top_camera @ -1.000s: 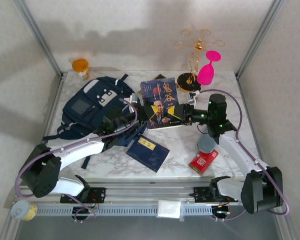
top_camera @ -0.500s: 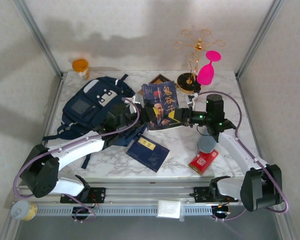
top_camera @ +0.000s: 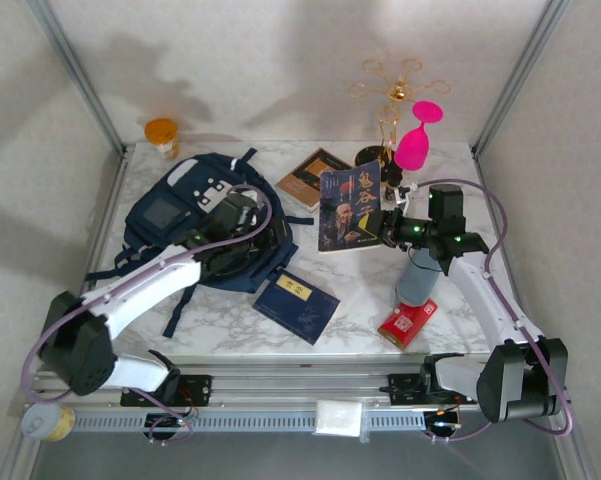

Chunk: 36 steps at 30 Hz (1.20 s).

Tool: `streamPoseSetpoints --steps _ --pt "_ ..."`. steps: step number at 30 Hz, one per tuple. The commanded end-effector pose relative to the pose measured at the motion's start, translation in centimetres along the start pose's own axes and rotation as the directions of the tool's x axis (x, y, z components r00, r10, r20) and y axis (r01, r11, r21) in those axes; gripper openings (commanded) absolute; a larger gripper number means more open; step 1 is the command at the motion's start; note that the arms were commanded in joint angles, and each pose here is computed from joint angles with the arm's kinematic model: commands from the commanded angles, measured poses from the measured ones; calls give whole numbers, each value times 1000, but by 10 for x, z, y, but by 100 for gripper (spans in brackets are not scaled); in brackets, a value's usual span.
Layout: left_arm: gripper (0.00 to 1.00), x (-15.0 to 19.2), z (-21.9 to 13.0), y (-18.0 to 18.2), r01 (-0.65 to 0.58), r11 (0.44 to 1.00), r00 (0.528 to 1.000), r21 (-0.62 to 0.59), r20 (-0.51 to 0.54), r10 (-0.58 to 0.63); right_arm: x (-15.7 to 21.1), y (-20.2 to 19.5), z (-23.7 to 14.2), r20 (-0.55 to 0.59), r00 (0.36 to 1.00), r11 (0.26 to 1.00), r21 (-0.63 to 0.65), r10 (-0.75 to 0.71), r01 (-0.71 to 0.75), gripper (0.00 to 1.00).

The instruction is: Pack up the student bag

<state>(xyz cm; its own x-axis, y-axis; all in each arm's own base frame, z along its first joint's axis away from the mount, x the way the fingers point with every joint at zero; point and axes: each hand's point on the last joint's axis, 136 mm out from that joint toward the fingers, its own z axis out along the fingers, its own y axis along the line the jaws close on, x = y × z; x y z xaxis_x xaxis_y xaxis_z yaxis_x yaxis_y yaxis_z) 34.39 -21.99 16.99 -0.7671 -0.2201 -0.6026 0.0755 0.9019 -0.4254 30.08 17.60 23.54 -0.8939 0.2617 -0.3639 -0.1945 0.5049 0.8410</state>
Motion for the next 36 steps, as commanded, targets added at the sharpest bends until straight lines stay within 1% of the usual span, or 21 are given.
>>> streamPoseSetpoints --steps 1,6,10,13,17,24,26,29,33,36 --pt "53 10 22 32 -99 976 992 -193 -90 83 -14 13 -9 52 995 996 -7 -87 87 0" --pt "52 5 52 37 -149 956 984 -255 -132 118 -12 3 -9 47 996 998 7 -69 69 0" --pt "48 0 69 39 -144 950 984 -278 -140 108 -12 0 -9 50 997 998 10 -64 64 0" --pt "43 -7 74 43 -120 951 988 -285 -126 87 -11 -1 -9 48 997 998 7 -61 61 0" --pt "40 -16 74 49 -67 962 994 -265 -101 42 -11 -2 -8 47 997 998 5 -59 59 0" --pt "34 -7 78 61 -65 957 992 -284 -123 30 -11 -3 -7 48 997 998 2 -56 56 0" --pt "30 -5 79 67 -52 949 993 -312 -117 16 -10 -3 -7 46 997 999 1 -55 55 0" --pt "29 12 89 55 -52 972 985 -227 -172 13 -10 -4 -6 46 998 999 -2 -53 53 0" --pt "29 28 96 52 -59 979 979 -194 -204 18 -9 -6 -6 44 998 999 0 -49 49 0" --pt "29 41 100 46 -57 990 972 -126 -236 26 -9 -7 -6 43 998 999 2 -50 50 0"
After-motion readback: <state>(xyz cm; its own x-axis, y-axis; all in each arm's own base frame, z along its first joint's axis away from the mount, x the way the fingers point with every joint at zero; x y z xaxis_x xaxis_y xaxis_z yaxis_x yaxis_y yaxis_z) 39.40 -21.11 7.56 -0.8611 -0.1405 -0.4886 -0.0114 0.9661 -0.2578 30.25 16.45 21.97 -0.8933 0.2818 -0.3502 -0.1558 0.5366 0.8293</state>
